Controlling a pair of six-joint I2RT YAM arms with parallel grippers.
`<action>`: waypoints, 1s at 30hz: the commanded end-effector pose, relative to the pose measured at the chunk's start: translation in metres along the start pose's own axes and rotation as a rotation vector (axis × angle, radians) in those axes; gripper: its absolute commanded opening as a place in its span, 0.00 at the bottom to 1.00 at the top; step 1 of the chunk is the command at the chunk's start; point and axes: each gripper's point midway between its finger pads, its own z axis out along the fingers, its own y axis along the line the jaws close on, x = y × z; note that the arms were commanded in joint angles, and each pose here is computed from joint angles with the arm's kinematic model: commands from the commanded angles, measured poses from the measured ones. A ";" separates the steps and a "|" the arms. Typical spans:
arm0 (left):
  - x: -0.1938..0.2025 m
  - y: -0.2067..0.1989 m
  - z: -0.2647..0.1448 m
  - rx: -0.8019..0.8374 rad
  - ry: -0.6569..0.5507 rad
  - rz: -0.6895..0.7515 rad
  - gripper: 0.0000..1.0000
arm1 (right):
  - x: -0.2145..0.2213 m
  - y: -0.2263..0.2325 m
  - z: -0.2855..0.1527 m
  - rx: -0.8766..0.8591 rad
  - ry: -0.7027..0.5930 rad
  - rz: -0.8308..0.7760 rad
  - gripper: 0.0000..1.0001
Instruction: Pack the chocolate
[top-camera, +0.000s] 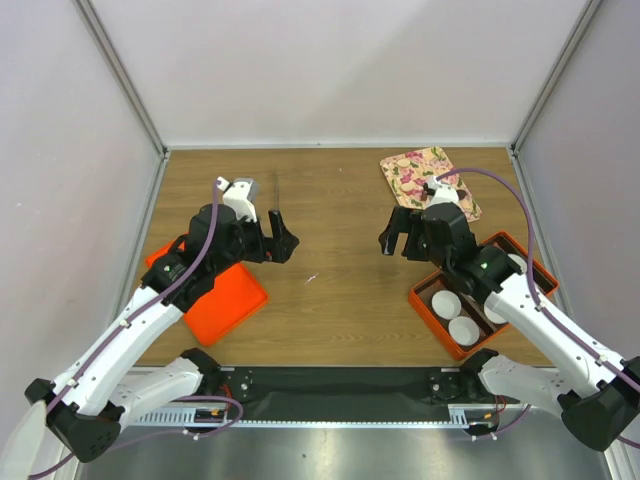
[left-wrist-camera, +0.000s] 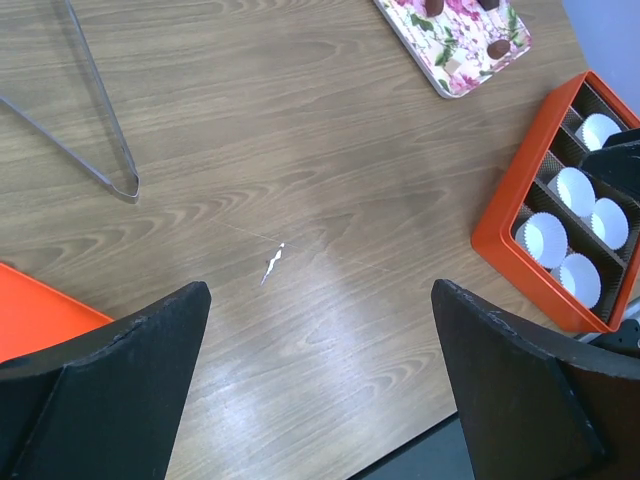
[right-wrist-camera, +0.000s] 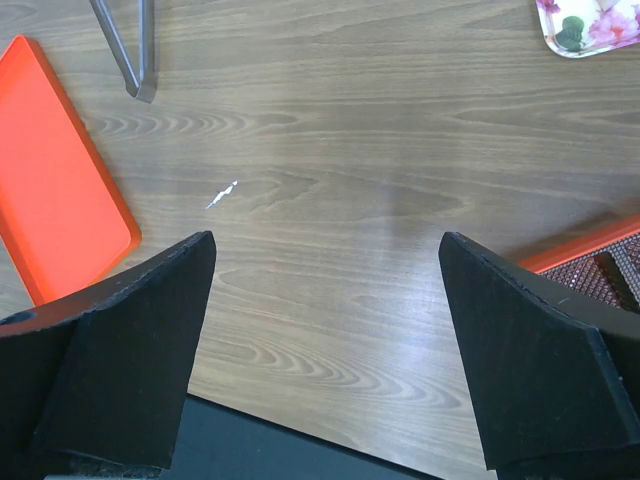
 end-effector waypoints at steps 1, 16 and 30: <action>-0.015 -0.002 -0.006 -0.006 -0.050 -0.024 1.00 | -0.024 0.004 -0.012 -0.009 -0.075 0.006 1.00; -0.052 0.110 0.035 -0.434 -0.066 -0.204 0.97 | -0.025 0.004 -0.017 -0.024 -0.083 -0.006 1.00; -0.044 0.226 0.157 -0.586 0.058 -0.431 0.59 | -0.028 0.012 -0.041 -0.129 -0.133 -0.044 1.00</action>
